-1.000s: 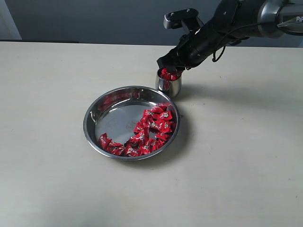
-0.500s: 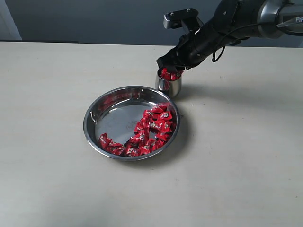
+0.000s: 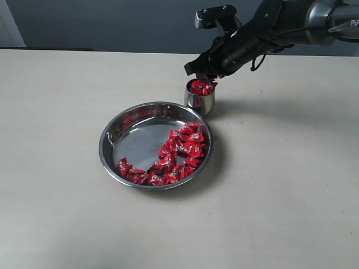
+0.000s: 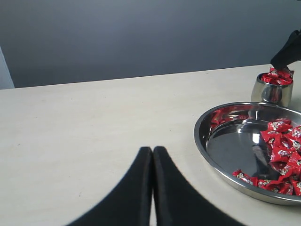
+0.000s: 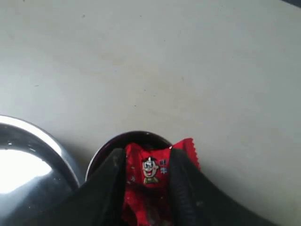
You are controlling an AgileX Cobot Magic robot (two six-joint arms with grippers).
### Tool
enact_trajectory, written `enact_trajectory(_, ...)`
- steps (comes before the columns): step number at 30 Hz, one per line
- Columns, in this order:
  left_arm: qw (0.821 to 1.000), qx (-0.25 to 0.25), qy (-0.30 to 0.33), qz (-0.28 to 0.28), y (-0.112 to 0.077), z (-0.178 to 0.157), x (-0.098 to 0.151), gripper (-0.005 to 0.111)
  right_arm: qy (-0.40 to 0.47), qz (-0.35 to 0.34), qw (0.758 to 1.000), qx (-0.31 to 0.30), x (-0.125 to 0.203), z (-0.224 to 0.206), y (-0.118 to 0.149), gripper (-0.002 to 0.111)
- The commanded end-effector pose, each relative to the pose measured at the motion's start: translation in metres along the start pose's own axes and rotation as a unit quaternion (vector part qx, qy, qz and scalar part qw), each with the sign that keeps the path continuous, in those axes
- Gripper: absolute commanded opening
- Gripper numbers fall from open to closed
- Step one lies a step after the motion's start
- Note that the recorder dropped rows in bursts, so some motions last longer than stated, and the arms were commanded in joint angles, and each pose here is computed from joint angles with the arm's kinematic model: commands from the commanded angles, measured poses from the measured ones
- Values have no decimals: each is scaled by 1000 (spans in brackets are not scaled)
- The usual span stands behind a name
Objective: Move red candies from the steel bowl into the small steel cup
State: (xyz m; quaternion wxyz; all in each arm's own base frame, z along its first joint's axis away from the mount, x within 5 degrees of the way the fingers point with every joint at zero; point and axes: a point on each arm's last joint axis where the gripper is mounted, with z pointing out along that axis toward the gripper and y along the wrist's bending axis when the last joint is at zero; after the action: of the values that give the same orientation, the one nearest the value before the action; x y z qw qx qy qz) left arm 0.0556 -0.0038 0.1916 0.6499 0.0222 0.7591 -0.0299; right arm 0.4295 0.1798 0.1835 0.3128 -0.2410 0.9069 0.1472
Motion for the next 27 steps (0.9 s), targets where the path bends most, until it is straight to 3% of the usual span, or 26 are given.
enact_trajectory(1, 1000, 4, -5, 0, 0, 0, 0, 0, -13, 5, 1000, 1, -3, -2, -2, 31)
enact_trajectory(27, 1000, 4, -5, 0, 0, 0, 0, 0, -24, 4, 999, -22, -5, -2, 4, 31)
